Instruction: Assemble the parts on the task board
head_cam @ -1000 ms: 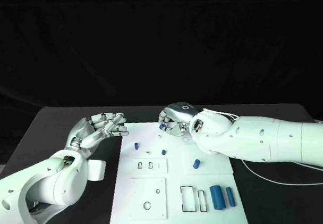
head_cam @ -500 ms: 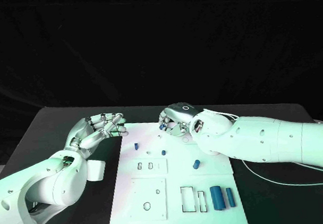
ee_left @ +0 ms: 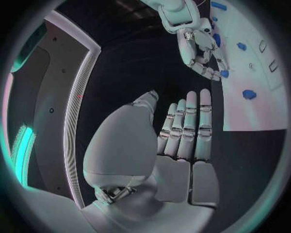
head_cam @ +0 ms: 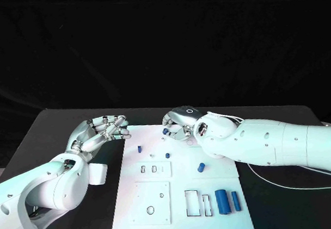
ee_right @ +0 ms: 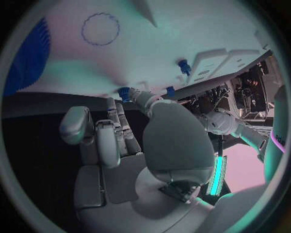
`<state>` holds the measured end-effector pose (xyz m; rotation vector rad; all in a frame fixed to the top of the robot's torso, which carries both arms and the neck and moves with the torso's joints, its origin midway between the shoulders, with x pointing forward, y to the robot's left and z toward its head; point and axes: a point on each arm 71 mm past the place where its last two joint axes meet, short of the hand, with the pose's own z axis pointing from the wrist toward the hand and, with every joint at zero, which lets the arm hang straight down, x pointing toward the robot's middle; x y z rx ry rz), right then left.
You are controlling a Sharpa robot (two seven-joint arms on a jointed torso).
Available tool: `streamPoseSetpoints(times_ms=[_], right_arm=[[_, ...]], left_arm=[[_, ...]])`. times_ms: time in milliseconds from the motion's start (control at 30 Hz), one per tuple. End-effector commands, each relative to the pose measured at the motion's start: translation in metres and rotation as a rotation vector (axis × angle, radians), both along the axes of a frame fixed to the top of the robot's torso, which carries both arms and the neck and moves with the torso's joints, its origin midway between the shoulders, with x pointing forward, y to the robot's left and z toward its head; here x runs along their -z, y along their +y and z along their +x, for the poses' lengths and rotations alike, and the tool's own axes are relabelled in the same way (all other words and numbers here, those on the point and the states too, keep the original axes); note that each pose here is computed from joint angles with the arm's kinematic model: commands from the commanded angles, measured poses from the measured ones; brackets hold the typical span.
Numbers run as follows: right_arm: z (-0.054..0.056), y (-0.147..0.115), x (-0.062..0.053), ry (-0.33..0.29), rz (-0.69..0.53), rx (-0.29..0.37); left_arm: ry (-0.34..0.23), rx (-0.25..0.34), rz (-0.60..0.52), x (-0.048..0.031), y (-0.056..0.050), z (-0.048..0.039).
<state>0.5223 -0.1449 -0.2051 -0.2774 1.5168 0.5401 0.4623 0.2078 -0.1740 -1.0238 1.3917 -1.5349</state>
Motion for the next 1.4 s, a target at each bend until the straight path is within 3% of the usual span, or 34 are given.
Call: streamPoseSetpoints(times_ms=[33,367,533,733,967,1400], right_arm=[[-0.003,-0.003,0.0,0.005,-0.012,0.003],[-0.022,-0.032,-0.015,-0.02,0.068,0.016],[-0.033,-0.062,-0.023,0.06,0.118,0.081],[-0.041,-0.093,-0.021,0.201,0.156,0.167],[-0.042,-0.11,-0.016,0.289,0.134,0.225],[-0.034,-0.114,-0.008,0.287,0.09,0.256]], left_arm=[[-0.003,0.018,-0.01,-0.0013,-0.002,-0.0002],[-0.003,0.012,-0.008,-0.001,0.001,0.0004],[-0.001,0.005,-0.007,-0.0006,0.004,0.0009],[0.001,0.001,-0.007,0.0002,0.005,0.0019],[0.003,0.005,-0.009,0.0005,0.004,0.0017],[0.005,0.007,-0.009,0.0009,0.004,0.002]])
